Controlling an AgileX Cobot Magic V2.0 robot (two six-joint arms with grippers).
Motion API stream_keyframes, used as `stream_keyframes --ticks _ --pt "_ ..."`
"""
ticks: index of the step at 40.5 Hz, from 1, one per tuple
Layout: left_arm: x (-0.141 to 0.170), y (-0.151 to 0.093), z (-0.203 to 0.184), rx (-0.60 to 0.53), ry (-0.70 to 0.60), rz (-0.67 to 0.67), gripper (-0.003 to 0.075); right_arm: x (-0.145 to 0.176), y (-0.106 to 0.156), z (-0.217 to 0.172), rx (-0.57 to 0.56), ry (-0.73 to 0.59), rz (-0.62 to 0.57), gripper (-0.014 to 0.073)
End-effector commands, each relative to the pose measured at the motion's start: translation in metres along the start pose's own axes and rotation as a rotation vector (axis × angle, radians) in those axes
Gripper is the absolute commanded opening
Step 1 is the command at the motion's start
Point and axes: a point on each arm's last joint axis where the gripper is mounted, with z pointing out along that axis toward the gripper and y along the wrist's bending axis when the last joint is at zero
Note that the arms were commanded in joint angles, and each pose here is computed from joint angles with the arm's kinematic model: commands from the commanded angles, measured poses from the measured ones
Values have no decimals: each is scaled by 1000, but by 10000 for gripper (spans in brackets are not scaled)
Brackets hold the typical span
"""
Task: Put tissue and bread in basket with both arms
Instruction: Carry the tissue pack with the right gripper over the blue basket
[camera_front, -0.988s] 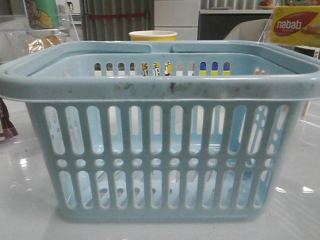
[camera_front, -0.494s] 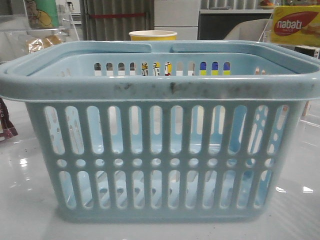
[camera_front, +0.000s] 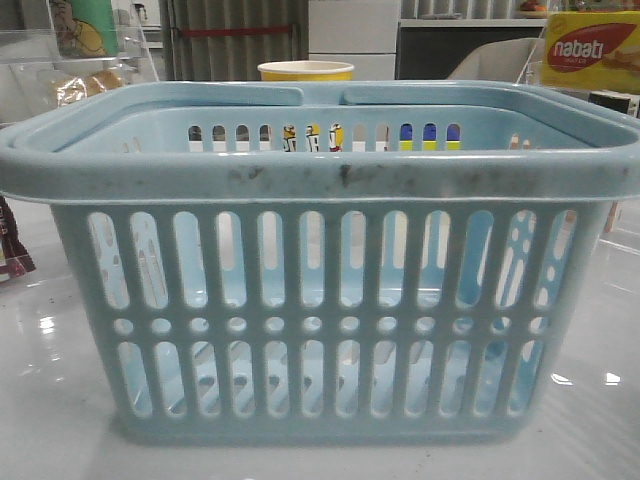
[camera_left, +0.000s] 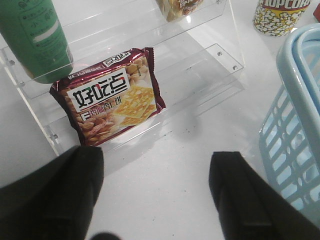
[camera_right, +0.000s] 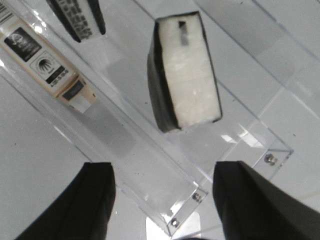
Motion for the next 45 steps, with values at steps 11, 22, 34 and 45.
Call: stream_keyframes --ticks 11,22,34,45 --pt "-13 0 -4 3 -87 2 506 -26 -8 -12 25 -232 11 529" --pt "-13 -1 -4 10 -87 -6 506 -32 -8 -7 28 -290 12 163" --pt "-13 -1 -4 10 -89 -6 506 -37 -9 -89 25 -394 28 151" --pt "-14 -1 -4 10 -93 -6 506 -15 22 -192 -69 -570 0 151"
